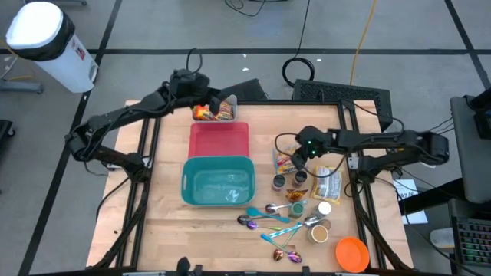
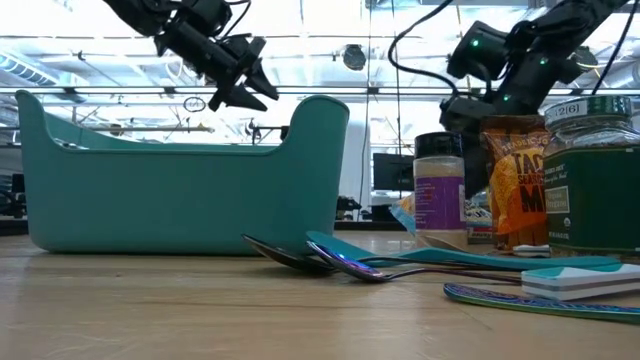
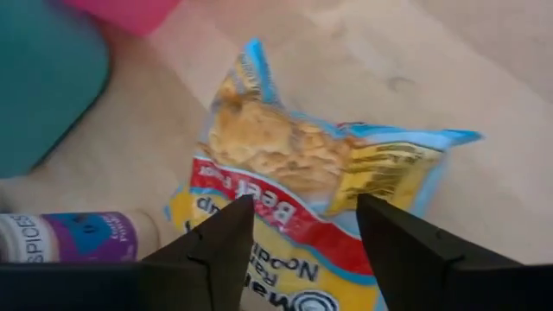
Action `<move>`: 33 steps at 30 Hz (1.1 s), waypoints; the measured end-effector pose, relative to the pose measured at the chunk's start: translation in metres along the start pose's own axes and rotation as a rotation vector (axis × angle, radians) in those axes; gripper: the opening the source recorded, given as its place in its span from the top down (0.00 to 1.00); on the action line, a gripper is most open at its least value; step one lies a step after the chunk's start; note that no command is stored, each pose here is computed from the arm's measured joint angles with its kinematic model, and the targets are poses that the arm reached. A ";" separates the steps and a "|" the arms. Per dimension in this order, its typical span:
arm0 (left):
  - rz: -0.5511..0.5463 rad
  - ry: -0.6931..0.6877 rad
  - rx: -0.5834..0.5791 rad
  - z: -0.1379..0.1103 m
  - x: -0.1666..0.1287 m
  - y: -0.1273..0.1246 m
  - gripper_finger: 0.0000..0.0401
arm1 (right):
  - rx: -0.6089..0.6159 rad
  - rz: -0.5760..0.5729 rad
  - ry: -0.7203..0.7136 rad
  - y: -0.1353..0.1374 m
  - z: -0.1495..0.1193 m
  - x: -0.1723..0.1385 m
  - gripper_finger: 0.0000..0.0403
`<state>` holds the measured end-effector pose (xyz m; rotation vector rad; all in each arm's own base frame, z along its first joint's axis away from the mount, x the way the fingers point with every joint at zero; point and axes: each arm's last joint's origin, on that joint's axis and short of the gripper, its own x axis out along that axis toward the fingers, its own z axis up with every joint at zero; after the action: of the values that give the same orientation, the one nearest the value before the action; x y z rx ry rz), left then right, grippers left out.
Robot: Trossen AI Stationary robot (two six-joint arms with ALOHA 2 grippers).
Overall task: Pick & Place Food Item
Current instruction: Put the blue noodle pack into the gray bin
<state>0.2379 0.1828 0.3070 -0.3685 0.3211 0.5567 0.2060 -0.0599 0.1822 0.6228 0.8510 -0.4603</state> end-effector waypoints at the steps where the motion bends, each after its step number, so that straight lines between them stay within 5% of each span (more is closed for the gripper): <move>1: -0.004 0.000 0.008 0.000 0.000 -0.001 0.47 | 0.002 0.011 0.005 0.000 0.000 0.002 0.48; 9: 0.002 -0.002 0.020 -0.001 0.001 -0.007 0.47 | 0.007 -0.025 0.062 -0.002 -0.003 0.014 0.52; 21: 0.002 -0.004 0.020 -0.001 0.001 -0.007 0.47 | -0.028 -0.014 0.049 -0.001 -0.002 0.011 0.91; 24: 0.002 -0.004 0.020 -0.001 0.001 -0.007 0.47 | -0.049 0.003 0.013 0.000 0.000 0.005 0.98; 33: -0.036 -0.032 0.037 0.000 0.002 -0.017 0.47 | -0.097 0.048 -0.265 0.009 0.018 -0.021 1.00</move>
<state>0.2487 0.1707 0.3107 -0.3290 0.2926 0.5202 0.2088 -0.0630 0.2110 0.4789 0.6016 -0.4439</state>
